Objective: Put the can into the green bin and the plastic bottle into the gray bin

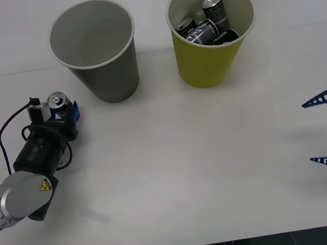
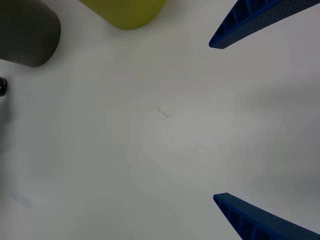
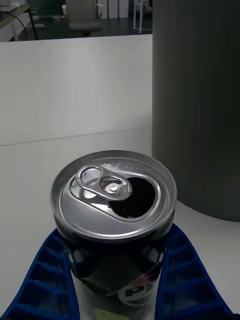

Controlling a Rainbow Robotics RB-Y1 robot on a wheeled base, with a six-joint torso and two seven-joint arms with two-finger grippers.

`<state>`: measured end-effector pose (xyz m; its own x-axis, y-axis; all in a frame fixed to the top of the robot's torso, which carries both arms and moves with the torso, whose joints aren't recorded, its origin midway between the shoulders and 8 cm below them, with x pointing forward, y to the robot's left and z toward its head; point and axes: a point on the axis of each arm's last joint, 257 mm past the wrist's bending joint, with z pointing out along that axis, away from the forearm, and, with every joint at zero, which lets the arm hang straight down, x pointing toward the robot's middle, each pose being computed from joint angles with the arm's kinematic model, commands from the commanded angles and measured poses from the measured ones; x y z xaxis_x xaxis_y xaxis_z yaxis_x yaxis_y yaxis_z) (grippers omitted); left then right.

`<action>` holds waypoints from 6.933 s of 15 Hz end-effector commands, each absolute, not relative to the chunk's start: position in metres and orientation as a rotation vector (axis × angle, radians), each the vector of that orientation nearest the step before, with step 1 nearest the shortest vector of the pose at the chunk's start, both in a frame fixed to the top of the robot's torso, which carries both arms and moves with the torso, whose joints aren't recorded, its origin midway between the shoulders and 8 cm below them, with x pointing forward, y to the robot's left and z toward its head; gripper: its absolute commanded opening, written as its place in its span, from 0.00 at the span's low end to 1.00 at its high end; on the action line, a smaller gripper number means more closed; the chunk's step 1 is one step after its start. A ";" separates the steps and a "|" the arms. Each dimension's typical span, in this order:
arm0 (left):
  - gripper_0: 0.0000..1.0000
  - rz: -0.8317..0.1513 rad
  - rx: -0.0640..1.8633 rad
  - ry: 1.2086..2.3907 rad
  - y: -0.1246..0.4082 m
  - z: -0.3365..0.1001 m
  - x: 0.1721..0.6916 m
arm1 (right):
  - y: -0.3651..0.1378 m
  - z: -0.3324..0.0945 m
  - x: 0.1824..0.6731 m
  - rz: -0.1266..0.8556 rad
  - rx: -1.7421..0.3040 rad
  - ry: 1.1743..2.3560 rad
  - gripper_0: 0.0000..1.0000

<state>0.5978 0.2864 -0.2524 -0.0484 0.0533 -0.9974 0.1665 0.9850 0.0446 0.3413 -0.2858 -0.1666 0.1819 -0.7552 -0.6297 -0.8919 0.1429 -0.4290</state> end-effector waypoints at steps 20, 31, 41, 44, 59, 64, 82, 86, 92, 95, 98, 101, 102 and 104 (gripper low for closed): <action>0.00 -0.093 0.434 1.687 0.322 -0.198 0.495 | -0.286 -0.167 0.341 0.209 -1.634 1.596 1.00; 0.00 -0.232 0.588 1.936 0.307 -0.137 0.419 | -0.286 -0.167 0.341 0.209 -1.634 1.596 1.00; 0.00 -0.405 0.631 2.079 0.280 -0.071 0.417 | -0.286 -0.167 0.341 0.209 -1.634 1.596 1.00; 0.00 -0.491 0.709 2.076 0.254 -0.047 0.443 | -0.286 -0.167 0.341 0.209 -1.634 1.596 1.00; 0.00 -0.534 1.082 1.913 0.045 0.014 0.536 | -0.286 -0.167 0.341 0.209 -1.634 1.596 1.00; 0.00 -0.506 1.136 1.899 -0.011 0.023 0.550 | -0.286 -0.167 0.341 0.209 -1.634 1.596 1.00; 0.07 -0.384 1.210 1.862 -0.122 0.007 0.584 | -0.286 -0.167 0.341 0.209 -1.634 1.596 1.00; 1.00 -0.343 1.264 1.848 -0.121 -0.001 0.583 | -0.286 -0.167 0.341 0.209 -1.634 1.596 1.00; 1.00 -0.369 1.267 1.825 -0.111 0.012 0.582 | -0.286 -0.167 0.341 0.209 -1.634 1.596 1.00; 1.00 -0.364 1.302 1.816 -0.082 0.030 0.573 | -0.286 -0.167 0.341 0.209 -1.634 1.596 1.00; 1.00 -0.391 1.292 1.766 -0.046 0.033 0.559 | -0.286 -0.167 0.341 0.209 -1.634 1.596 1.00; 1.00 -0.401 1.298 1.717 -0.009 0.033 0.540 | -0.286 -0.167 0.341 0.209 -1.634 1.596 1.00; 1.00 -0.403 1.294 1.705 0.002 0.032 0.534 | -0.286 -0.167 0.341 0.209 -1.634 1.596 1.00; 1.00 -0.415 1.293 1.686 0.025 0.029 0.519 | -0.286 -0.167 0.341 0.209 -1.634 1.596 1.00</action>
<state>0.5241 0.0185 0.0301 -0.0079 0.5713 -0.8207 0.8829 0.3893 0.2625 0.3413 -0.2858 -0.1666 0.1819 -0.7553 -0.6297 -0.8919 0.1429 -0.4290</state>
